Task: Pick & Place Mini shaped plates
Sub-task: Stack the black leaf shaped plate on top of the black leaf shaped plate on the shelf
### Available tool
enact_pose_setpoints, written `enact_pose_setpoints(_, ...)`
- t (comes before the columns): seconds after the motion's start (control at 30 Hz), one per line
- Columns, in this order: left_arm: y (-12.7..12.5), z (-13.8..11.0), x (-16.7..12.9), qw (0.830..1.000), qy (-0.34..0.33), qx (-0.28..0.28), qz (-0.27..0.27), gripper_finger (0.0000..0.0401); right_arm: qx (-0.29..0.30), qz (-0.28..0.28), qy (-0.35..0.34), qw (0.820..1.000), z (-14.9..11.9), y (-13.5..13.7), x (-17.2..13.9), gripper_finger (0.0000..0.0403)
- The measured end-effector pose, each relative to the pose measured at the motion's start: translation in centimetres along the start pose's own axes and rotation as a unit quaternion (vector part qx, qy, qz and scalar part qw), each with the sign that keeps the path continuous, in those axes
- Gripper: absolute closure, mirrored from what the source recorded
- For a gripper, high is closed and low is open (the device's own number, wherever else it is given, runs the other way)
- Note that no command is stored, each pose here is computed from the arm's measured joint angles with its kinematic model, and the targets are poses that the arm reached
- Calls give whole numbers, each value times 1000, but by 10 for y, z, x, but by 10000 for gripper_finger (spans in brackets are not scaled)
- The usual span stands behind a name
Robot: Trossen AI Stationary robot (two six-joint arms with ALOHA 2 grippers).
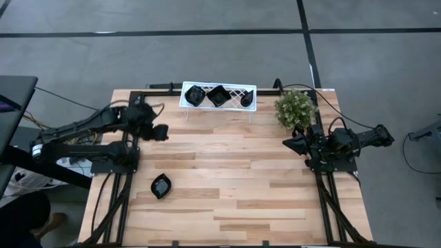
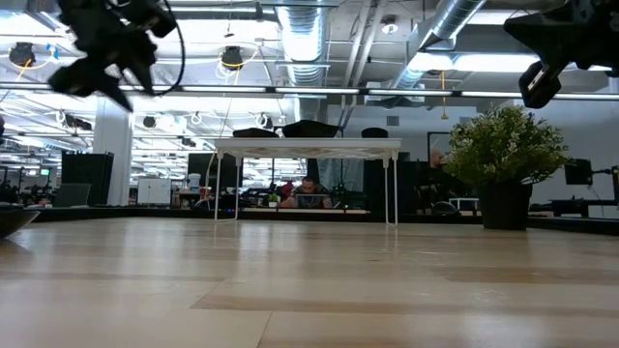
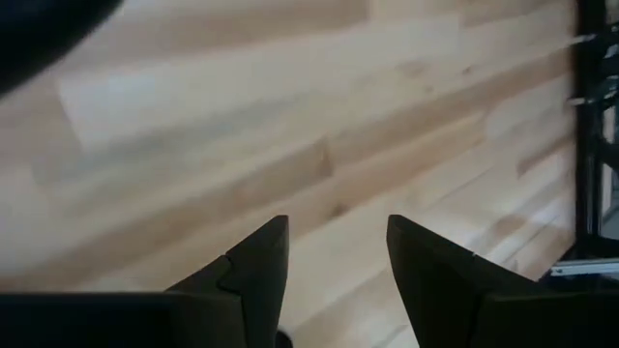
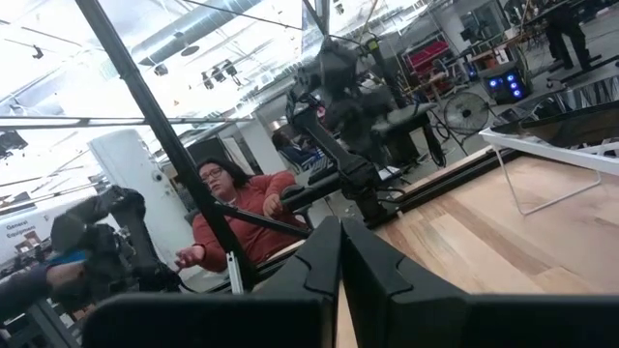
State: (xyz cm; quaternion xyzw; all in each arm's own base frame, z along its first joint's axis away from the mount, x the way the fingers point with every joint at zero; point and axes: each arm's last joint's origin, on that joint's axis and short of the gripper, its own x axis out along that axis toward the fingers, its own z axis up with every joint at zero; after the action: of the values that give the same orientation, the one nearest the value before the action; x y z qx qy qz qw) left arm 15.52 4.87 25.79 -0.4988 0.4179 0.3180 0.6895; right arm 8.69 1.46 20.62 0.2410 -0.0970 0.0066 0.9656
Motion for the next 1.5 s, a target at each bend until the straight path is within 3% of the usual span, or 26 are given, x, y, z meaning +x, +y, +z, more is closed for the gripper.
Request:
enact_pose_setpoints(0.3,9,-42,27,997,63,-43,27,224,-1,-1,2,1000,0,0,0,396)
enact_pose_setpoints(0.57,1,-67,30,994,85,-58,24,224,-1,-2,3,1000,-1,0,0,396)
enact_pose_setpoints(0.7,-3,-75,31,994,73,-75,26,224,-1,-2,4,1000,-1,0,0,396)
enact_pose_setpoints(0.93,-20,-85,50,995,82,-54,18,224,-2,-3,7,1000,-1,-1,0,396)
enact_pose_setpoints(1.23,-25,-95,80,990,92,-58,89,224,-2,-3,6,1000,-1,-1,0,396)
enact_pose_setpoints(1.5,-27,-106,95,986,107,-60,116,224,-2,-3,6,1000,-1,-1,0,396)
